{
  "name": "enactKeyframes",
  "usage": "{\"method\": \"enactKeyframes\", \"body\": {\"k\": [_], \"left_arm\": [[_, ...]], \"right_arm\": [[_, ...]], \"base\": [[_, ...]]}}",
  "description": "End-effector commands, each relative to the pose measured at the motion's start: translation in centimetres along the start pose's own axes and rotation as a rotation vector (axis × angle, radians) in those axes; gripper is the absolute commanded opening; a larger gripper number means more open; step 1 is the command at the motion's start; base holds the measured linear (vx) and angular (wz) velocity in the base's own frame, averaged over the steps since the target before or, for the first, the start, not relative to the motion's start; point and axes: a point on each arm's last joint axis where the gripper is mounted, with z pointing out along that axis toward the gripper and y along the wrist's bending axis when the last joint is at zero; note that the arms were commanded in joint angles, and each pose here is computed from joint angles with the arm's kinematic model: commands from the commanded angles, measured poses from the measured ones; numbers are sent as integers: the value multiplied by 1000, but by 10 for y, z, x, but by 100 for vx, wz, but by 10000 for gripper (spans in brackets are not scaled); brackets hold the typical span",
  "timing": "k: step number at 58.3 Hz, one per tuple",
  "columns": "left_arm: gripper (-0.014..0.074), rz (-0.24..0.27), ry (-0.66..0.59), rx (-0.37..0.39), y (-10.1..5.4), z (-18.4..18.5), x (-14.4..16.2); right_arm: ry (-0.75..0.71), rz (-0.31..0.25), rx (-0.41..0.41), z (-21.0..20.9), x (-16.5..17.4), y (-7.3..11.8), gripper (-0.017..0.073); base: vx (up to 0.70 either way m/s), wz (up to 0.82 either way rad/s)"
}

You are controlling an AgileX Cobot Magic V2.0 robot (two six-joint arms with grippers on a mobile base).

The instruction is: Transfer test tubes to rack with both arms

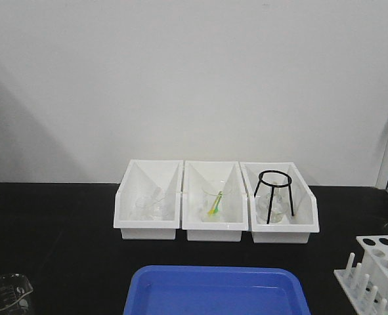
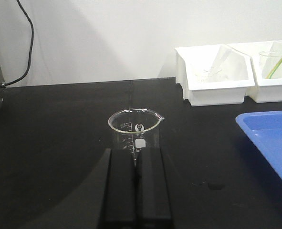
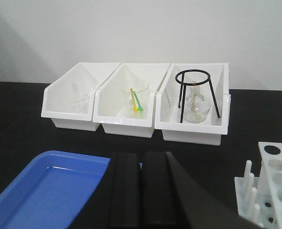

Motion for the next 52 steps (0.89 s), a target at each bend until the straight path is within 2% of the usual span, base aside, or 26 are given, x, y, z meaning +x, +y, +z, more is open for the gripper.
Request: {"method": "enactKeyframes", "body": {"k": [1,6,15,22,28,32,35,37,43,46,47,52], "left_arm": [[-21,-9,-71,-7,1,1,1],[-21,-9,-71,-7,1,1,1],[-21,-9,-71,-7,1,1,1],[-21,-9,-71,-7,1,1,1],[-21,-9,-71,-7,1,1,1],[-21,-9,-71,-7,1,1,1],[-21,-9,-71,-7,1,1,1],[-21,-9,-71,-7,1,1,1],[-21,-9,-71,-7,1,1,1],[-21,-9,-71,-7,1,1,1],[-21,-9,-71,-7,1,1,1],[-21,-9,-71,-7,1,1,1]], "right_arm": [[-91,26,14,0,-13,-2,-8],[-157,-28,44,1,-10,-5,-8],[-295,-78,179,-4,8,-15,-8],[-327,-183,302,-19,34,-15,-8],[-330,-240,369,-35,60,-9,-8],[-351,-241,397,-45,79,-4,-8],[-373,-213,417,-51,95,-3,-8],[-399,-166,430,-55,109,-2,-8],[-383,-92,468,-60,125,-4,-8],[-372,-134,453,-61,125,-2,-8],[-361,-164,445,-61,125,-1,-8],[-334,-197,398,-59,129,2,-8]], "base": [[0,0],[0,0],[0,0],[0,0],[0,0],[0,0],[0,0],[0,0],[0,0],[0,0],[0,0],[0,0]]}}
